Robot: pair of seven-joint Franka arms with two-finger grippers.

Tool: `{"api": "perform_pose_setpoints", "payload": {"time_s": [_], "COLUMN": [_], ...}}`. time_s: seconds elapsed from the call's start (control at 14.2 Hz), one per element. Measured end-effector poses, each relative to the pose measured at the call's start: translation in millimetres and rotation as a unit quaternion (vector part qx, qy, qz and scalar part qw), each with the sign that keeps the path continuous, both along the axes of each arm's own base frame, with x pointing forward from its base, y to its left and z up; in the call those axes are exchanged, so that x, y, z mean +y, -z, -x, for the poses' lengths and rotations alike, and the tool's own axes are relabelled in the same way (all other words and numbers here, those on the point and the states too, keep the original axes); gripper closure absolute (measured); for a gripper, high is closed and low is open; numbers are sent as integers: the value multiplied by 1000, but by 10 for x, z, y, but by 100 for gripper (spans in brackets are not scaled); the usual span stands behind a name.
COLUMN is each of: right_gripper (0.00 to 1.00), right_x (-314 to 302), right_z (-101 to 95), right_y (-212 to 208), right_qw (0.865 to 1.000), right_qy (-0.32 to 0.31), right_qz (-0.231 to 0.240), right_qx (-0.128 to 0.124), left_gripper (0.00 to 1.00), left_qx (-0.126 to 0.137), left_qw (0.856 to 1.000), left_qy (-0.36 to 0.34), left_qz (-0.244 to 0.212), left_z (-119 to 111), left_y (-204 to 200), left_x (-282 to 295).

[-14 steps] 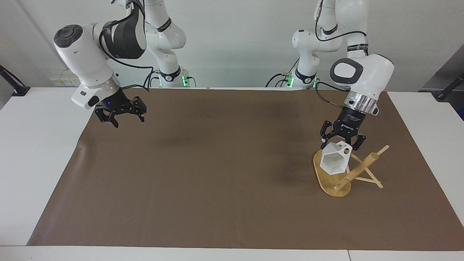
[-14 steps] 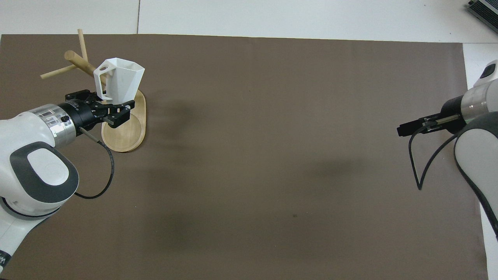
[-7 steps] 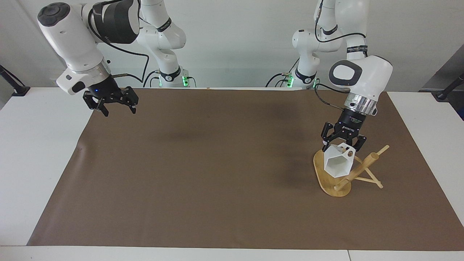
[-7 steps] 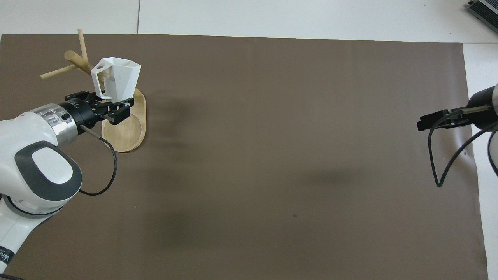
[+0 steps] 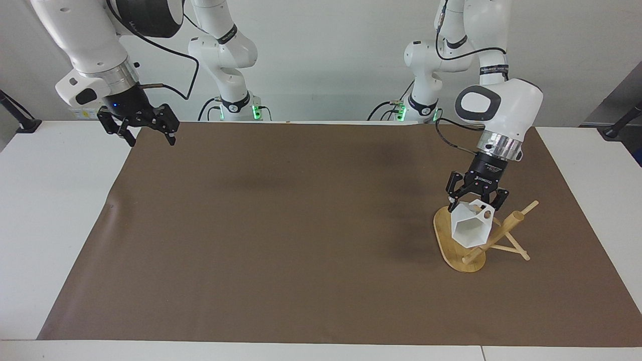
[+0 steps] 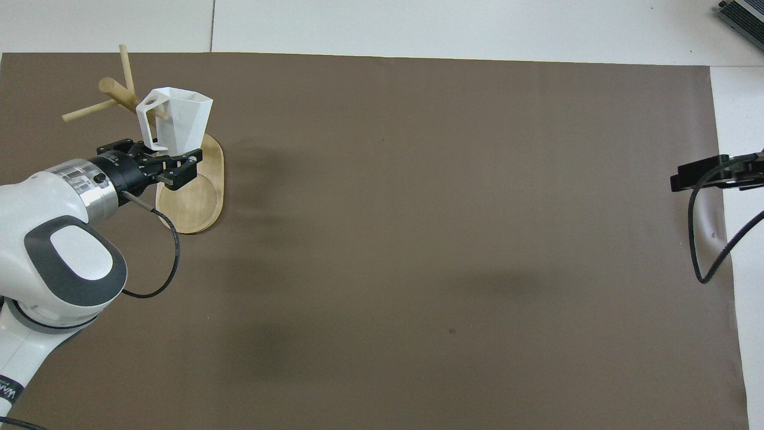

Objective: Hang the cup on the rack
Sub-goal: 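Open the left gripper and retract it from the mug tree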

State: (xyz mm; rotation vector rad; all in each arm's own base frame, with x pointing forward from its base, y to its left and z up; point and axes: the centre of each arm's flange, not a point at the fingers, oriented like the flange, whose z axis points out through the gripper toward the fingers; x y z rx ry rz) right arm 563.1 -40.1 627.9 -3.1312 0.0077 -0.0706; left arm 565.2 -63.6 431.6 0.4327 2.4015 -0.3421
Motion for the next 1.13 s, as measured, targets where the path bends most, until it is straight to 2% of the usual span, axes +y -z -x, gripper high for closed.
{"api": "perform_pose_setpoints", "payload": {"time_s": [0.14,0.35,0.49,0.78,1.13], "right_gripper": [0,0,0,0,0], "right_x": [-71,-84,-78,-82,-86], "right_z": [6,8,6,-32,-33], "right_y": [-107,-131,-111,-83,-82], "right_qw": [1000,999,999,999,999], "right_qy": [14,45,50,43,30], "right_qz": [1,0,-1,0,1], "right_qx": [-11,-13,-12,-25,-26], "left_gripper": [1,0,0,0,0], "left_qx": [-4,-10,-4,21,64], "left_qw": [1000,1000,1000,995,974], "left_qy": [-1,-7,0,74,162], "left_qz": [0,2,-6,-59,-145], "left_z": [-17,-55,-85,-121,-73], "left_y": [-37,-108,-148,-449,-1011], "left_x": [7,77,209,370,466]}}
